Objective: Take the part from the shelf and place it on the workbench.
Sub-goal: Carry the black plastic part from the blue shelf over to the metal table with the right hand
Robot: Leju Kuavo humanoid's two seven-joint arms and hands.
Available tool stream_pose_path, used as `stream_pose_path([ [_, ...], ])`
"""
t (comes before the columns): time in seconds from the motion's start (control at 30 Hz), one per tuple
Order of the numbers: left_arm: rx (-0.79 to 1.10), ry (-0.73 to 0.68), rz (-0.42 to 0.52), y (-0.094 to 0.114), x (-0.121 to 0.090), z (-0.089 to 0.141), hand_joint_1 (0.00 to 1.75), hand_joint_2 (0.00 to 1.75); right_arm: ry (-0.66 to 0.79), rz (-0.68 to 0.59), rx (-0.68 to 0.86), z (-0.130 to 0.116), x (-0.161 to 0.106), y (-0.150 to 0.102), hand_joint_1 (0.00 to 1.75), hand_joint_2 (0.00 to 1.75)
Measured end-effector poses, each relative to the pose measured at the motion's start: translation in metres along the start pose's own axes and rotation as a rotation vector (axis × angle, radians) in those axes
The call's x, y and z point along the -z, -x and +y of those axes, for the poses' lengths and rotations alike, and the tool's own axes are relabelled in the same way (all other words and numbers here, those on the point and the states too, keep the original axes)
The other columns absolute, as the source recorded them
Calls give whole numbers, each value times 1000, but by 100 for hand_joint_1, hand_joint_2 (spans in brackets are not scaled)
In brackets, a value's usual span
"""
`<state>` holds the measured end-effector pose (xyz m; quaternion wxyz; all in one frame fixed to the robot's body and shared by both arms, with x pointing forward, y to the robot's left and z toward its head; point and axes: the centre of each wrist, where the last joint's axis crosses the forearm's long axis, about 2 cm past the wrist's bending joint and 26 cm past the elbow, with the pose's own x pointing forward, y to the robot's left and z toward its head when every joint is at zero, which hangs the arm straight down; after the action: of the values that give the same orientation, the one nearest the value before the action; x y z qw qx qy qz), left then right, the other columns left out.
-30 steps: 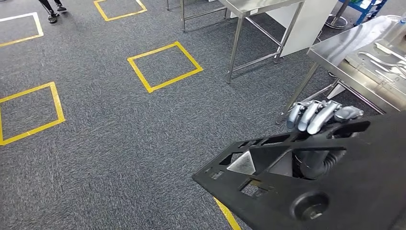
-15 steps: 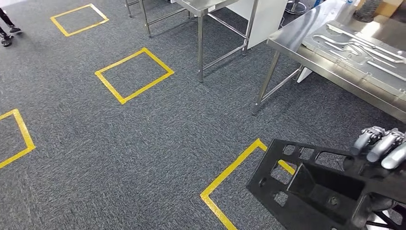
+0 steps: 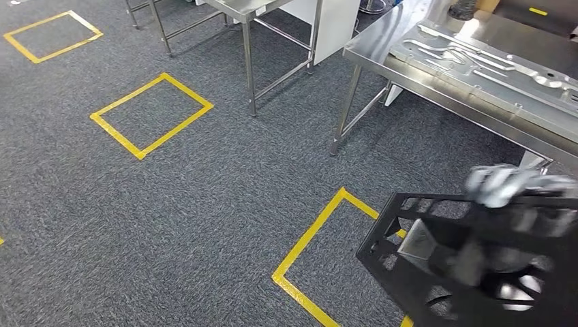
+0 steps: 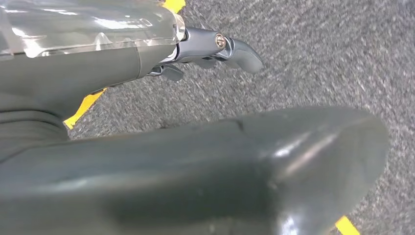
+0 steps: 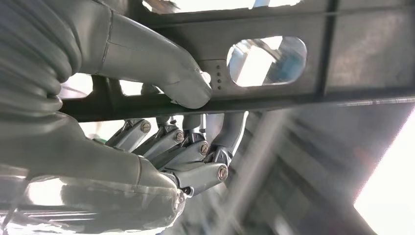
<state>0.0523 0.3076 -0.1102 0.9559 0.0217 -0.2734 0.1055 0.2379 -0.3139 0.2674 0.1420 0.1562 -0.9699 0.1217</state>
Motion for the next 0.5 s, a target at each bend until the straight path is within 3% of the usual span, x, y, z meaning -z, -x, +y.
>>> stream_pose_path([
  [0.2,-45,-31,9,-1,0,1,0,0,-105,22,159,48,15,39,175,175],
  [0.5,-63,-37,10,-2,1,1,0,0,-148,16,410,85,43,82,175,175],
])
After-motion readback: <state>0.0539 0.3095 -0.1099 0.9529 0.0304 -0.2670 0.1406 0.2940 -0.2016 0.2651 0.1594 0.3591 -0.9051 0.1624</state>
